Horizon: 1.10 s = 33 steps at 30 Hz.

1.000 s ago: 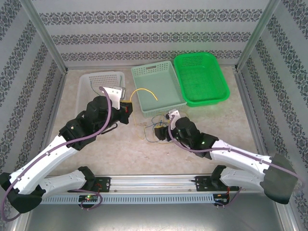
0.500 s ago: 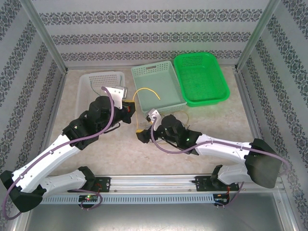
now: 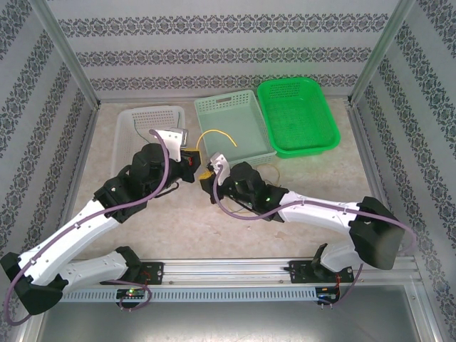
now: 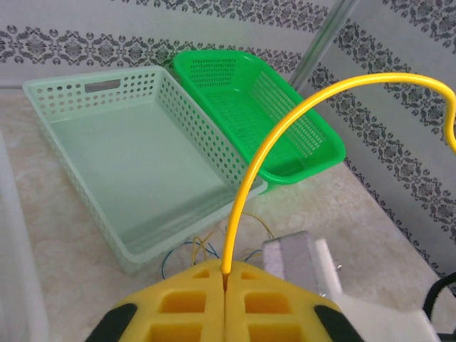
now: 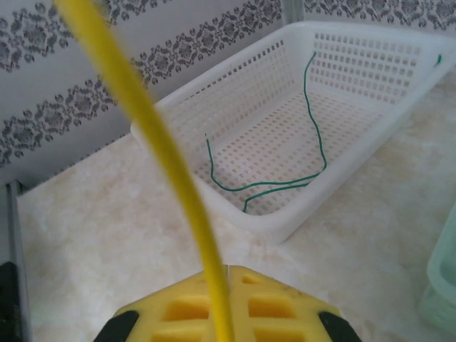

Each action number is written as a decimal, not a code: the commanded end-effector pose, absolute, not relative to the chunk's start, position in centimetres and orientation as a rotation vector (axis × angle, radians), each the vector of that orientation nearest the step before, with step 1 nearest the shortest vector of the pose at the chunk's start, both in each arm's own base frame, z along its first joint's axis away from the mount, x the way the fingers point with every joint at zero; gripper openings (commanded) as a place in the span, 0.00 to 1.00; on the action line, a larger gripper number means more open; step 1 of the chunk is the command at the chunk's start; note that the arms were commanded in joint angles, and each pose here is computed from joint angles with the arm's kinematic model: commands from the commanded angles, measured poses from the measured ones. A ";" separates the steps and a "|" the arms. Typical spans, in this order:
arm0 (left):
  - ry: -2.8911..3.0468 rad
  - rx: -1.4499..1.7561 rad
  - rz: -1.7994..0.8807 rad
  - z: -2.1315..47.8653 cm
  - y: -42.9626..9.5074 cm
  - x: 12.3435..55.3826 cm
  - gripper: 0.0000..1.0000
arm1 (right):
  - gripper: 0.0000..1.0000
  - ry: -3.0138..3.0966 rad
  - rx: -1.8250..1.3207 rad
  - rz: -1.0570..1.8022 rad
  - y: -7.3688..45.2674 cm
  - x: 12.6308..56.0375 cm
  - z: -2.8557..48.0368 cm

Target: Untangle the cables

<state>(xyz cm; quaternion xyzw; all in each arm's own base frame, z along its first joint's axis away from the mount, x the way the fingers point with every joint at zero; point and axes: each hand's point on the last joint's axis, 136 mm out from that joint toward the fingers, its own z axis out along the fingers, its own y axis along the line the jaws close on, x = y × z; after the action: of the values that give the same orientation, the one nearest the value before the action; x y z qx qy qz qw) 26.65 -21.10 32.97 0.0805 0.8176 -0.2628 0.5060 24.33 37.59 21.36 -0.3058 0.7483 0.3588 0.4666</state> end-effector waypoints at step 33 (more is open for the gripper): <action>2.124 0.370 -0.669 25.1 -26.2 28.6 1.00 | 0.00 1.620 -0.433 1.273 24.3 25.2 49.9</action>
<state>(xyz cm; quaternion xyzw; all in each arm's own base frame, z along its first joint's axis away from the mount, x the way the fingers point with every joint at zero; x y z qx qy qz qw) 28.45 -24.39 23.94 0.1202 0.8696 -0.2314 0.4193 26.44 24.35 48.43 -0.1699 0.6806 0.5037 0.5041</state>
